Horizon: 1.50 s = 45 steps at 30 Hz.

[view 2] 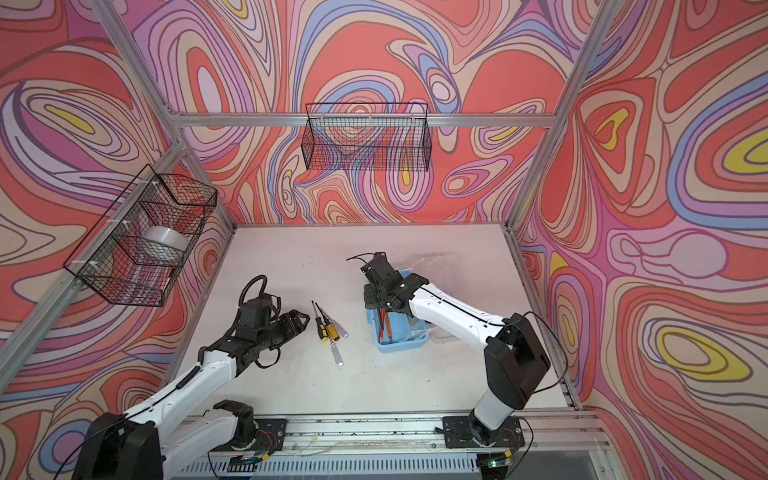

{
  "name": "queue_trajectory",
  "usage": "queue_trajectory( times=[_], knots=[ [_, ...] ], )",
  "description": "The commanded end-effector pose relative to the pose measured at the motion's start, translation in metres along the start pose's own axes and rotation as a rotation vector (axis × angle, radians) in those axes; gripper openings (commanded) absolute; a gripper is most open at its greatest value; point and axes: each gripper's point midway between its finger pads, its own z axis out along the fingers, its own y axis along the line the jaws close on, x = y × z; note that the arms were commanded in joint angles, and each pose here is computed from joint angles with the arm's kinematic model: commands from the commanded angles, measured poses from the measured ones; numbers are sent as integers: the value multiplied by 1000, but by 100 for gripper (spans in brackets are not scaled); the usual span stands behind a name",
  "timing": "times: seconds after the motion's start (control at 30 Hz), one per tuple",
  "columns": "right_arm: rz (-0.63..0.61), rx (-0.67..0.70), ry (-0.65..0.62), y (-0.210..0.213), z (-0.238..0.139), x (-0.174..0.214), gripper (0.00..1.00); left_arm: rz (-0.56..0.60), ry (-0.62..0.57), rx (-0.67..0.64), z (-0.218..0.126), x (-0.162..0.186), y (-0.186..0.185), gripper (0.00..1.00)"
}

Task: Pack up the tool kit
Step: 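Lift the black hex key, carry it into the blue box, release, then move the right gripper back over the screwdrivers beside the box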

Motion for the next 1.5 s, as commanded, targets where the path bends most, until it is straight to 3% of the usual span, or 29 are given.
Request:
queue_trajectory(
  times=[0.0,0.33,0.37,0.43,0.57,0.73,0.93,1.2,1.47],
  knots=[
    [51,18,7,-17,15,6,0,28,-23,28,7,-10,-16,75],
    [47,103,76,-39,52,33,0,51,-1,-7,14,-3,-11,75],
    [45,110,80,-39,54,32,3,52,-1,-12,14,-3,-10,75],
    [39,125,89,-40,56,32,20,55,-5,-15,13,-4,-10,75],
    [27,153,76,-43,50,24,31,54,-7,-23,12,-2,-7,75],
    [6,104,9,-24,25,1,28,62,-15,-29,7,-2,-5,75],
    [-165,26,-15,48,10,-3,25,58,-22,-16,0,0,-5,76],
    [-350,4,114,97,51,34,25,34,-12,-10,-3,10,2,76],
    [-397,-27,192,106,73,61,28,15,-11,-20,-5,16,10,76]
  ],
)
